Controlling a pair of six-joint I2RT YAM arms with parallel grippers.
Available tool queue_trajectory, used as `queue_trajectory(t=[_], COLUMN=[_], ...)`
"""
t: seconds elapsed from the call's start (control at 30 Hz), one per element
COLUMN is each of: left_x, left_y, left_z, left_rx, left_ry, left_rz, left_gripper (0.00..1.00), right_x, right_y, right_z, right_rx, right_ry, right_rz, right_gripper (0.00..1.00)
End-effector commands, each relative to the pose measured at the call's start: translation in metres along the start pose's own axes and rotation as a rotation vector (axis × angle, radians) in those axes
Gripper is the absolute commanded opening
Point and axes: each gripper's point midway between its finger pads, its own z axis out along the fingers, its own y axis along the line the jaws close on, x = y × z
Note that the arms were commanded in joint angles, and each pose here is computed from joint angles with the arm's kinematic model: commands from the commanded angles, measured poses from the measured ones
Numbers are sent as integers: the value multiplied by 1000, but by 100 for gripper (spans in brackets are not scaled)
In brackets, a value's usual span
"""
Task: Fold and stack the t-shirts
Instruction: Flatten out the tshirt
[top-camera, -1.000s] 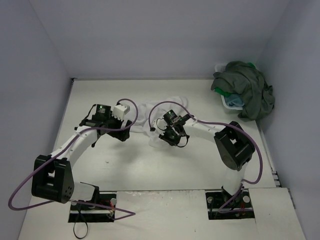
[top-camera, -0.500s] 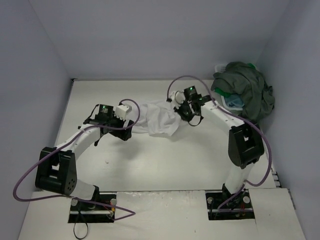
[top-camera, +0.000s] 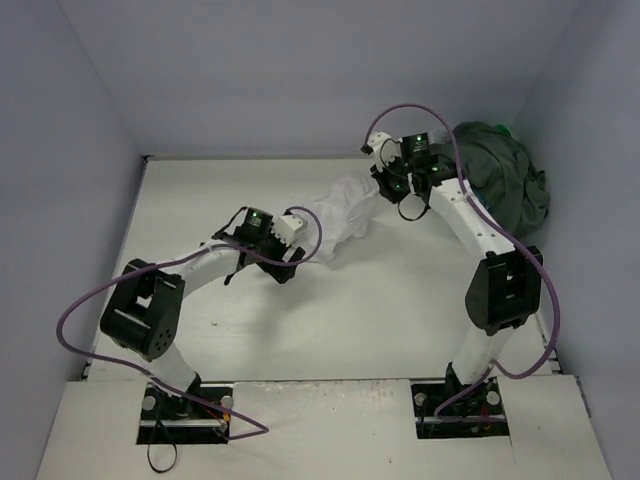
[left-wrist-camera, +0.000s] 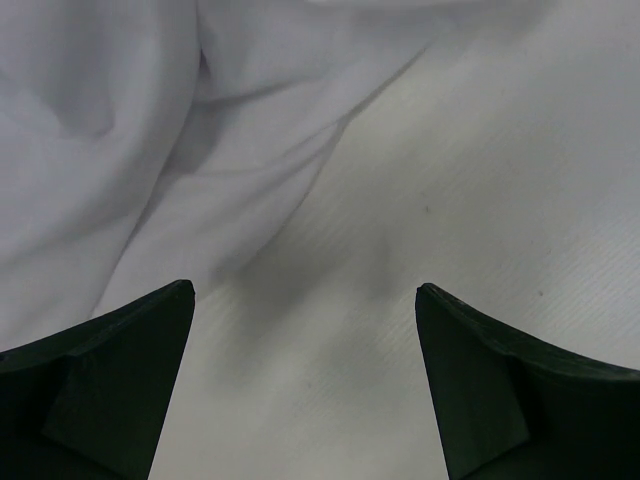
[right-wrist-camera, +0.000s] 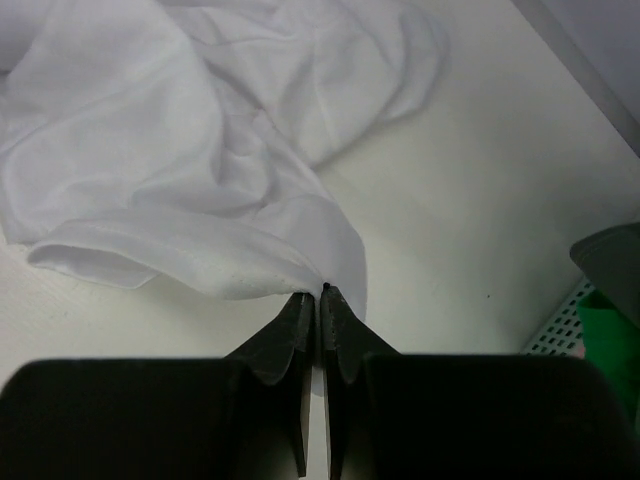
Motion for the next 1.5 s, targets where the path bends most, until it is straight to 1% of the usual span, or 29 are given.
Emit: queue_trajectory(t=[0.0, 0.03, 0.13, 0.27, 0.4, 0.67, 0.87, 1.07, 1.1, 1.13, 1.2, 1.3, 1.4, 1.43, 1.47], left_x=[-79, -82, -111, -117, -106, -98, -90, -101, -108, -105, -115, -119, -120, -110, -109], left_y=[10, 8, 8, 3, -4, -20, -20, -16, -16, -17, -19, -20, -22, -26, -29], left_z=[-4, 2, 10, 30, 48, 58, 59, 37, 29, 25, 13, -2, -16, -18, -21], left_rx=[-62, -63, -109, -112, -79, -37, -38, -83, -87, -81, -80, -91, -81, -64, -48], left_ry=[-176, -171, -216, -201, -149, -131, -93, -129, -147, -136, -157, -175, -159, -120, -116], left_rz=[86, 92, 114, 137, 137, 147, 161, 176, 184, 184, 196, 199, 208, 209, 218], left_gripper=[86, 86, 86, 86, 86, 86, 86, 85, 82, 78, 64, 63, 63, 63, 63], right_x=[-28, -30, -31, -31, -24, -9, -6, -3, -2, -2, 0, 1, 3, 4, 4], right_y=[-57, -64, -89, -99, -99, -94, -95, -97, -97, -96, -95, -94, -94, -94, -93], right_z=[-20, -23, -31, -38, -40, -31, -29, -28, -28, -27, -26, -27, -28, -27, -28], right_rx=[129, 143, 184, 198, 185, 156, 153, 158, 160, 157, 155, 152, 159, 158, 158], right_ry=[-103, -112, -130, -145, -138, -111, -107, -99, -97, -97, -93, -92, -85, -82, -82], right_rz=[91, 116, 162, 178, 185, 196, 200, 206, 209, 209, 210, 210, 209, 208, 207], right_gripper=[0, 0, 0, 0, 0, 0, 0, 0, 0, 0, 0, 0, 0, 0, 0])
